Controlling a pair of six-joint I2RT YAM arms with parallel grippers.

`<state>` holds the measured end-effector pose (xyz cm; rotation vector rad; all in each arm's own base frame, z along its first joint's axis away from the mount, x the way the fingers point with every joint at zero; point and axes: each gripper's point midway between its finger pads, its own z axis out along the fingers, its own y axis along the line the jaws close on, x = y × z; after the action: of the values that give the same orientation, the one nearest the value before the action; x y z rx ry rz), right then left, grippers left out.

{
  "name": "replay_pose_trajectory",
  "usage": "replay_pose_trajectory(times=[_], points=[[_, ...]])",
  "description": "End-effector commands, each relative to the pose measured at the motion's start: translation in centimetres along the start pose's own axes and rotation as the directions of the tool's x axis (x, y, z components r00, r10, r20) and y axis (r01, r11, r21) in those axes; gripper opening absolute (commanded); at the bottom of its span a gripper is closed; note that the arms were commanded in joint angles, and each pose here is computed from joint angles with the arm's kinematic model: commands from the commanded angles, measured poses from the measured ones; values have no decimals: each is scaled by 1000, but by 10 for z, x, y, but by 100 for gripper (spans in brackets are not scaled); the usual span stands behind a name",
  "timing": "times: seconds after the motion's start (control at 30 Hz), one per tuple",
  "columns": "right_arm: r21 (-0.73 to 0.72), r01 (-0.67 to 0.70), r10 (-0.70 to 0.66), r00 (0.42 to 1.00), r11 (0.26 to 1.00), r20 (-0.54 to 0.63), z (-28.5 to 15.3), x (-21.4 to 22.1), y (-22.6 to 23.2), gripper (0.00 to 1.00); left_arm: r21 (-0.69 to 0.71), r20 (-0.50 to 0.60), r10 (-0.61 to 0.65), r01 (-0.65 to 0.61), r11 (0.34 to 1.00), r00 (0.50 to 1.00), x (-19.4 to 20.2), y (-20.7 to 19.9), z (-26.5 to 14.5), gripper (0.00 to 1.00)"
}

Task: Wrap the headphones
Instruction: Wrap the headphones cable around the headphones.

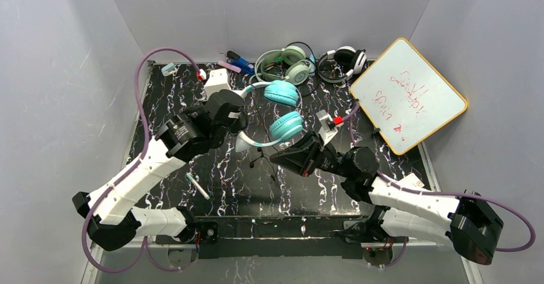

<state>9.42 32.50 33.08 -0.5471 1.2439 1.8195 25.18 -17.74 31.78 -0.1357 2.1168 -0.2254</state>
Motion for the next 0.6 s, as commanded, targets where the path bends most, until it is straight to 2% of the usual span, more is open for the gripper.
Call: replay_pose_trajectory(times=[0.0, 0.17, 0.37, 0.57], points=[[-32, 4, -3, 999, 999, 32, 22, -25, 16, 17, -96, 135, 5, 8, 995, 991, -21, 18, 6, 0], [20, -42, 40, 996, 999, 79, 29, -31, 3, 24, -146, 147, 51, -29, 989, 988, -11, 29, 15, 0], [57, -58, 54, 995, 997, 84, 40, -38, -4, 27, -204, 176, 101, -64, 977, 979, -4, 47, 18, 0], [101, -43, 36, 997, 994, 63, 52, -48, -6, 25, -233, 146, 189, -152, 960, 971, 10, 59, 23, 0]])
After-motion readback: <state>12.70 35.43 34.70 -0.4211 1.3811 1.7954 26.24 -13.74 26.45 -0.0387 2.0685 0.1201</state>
